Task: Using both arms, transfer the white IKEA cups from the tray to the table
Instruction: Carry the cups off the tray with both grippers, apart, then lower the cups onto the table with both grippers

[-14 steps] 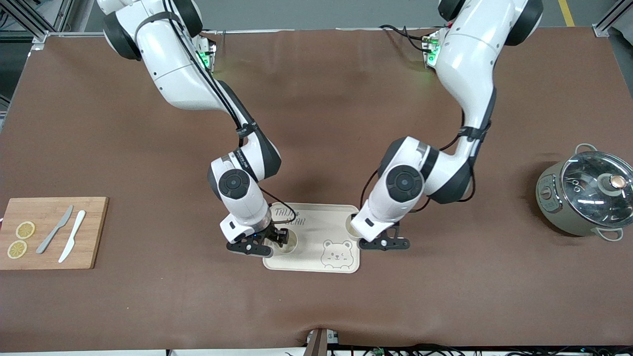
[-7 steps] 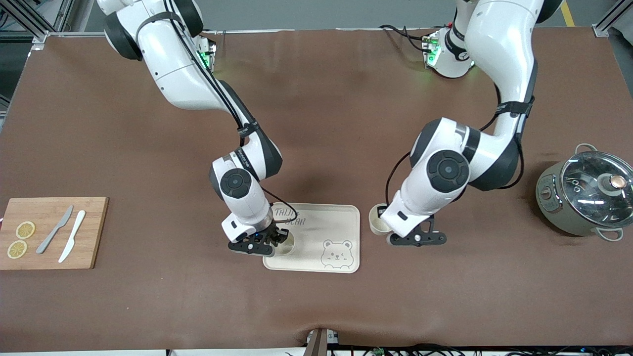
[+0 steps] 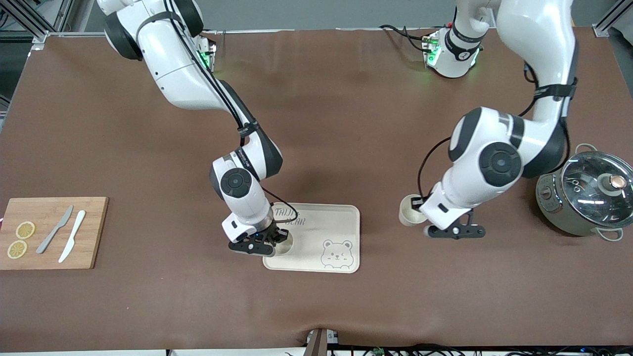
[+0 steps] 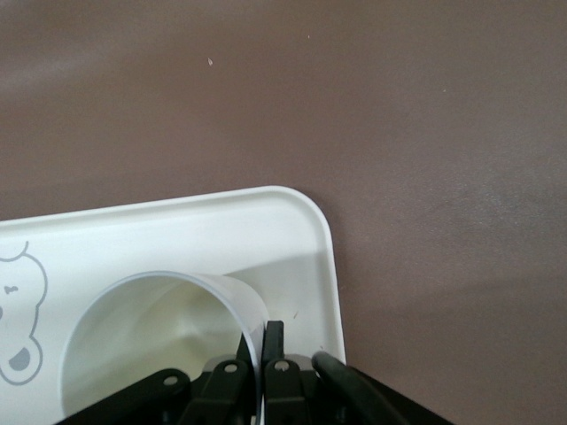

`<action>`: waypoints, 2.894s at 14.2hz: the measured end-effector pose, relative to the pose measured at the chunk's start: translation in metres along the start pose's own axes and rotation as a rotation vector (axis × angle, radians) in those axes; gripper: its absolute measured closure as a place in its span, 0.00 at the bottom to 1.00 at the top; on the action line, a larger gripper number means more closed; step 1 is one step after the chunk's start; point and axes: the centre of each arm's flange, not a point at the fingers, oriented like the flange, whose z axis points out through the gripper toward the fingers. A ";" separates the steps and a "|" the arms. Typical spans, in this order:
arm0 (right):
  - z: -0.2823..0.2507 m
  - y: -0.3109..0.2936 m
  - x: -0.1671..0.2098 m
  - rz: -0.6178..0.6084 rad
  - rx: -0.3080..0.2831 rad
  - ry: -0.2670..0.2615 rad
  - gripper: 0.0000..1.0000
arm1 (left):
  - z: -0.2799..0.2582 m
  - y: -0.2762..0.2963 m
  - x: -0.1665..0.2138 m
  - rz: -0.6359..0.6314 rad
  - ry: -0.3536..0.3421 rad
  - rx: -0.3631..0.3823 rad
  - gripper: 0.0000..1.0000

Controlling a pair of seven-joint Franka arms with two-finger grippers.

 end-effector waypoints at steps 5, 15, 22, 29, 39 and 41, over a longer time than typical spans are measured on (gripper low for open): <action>-0.025 0.003 0.014 0.011 -0.011 0.001 0.96 | -0.004 -0.081 -0.017 0.006 -0.046 -0.030 0.96; -0.130 0.149 0.082 -0.150 -0.075 -0.072 0.96 | 0.041 -0.162 -0.053 0.018 -0.074 -0.028 0.96; -0.135 0.293 0.081 -0.291 -0.049 -0.164 0.96 | 0.093 -0.184 -0.079 0.048 -0.076 -0.026 0.96; -0.126 0.368 0.069 -0.371 -0.053 -0.145 0.96 | 0.128 -0.203 -0.102 0.065 -0.060 -0.024 0.96; -0.084 0.376 0.031 -0.388 -0.064 -0.077 0.96 | 0.152 -0.204 -0.120 0.064 -0.043 -0.019 0.96; -0.081 0.374 0.028 -0.392 -0.062 -0.070 0.96 | 0.155 -0.205 -0.122 0.068 -0.044 -0.018 0.81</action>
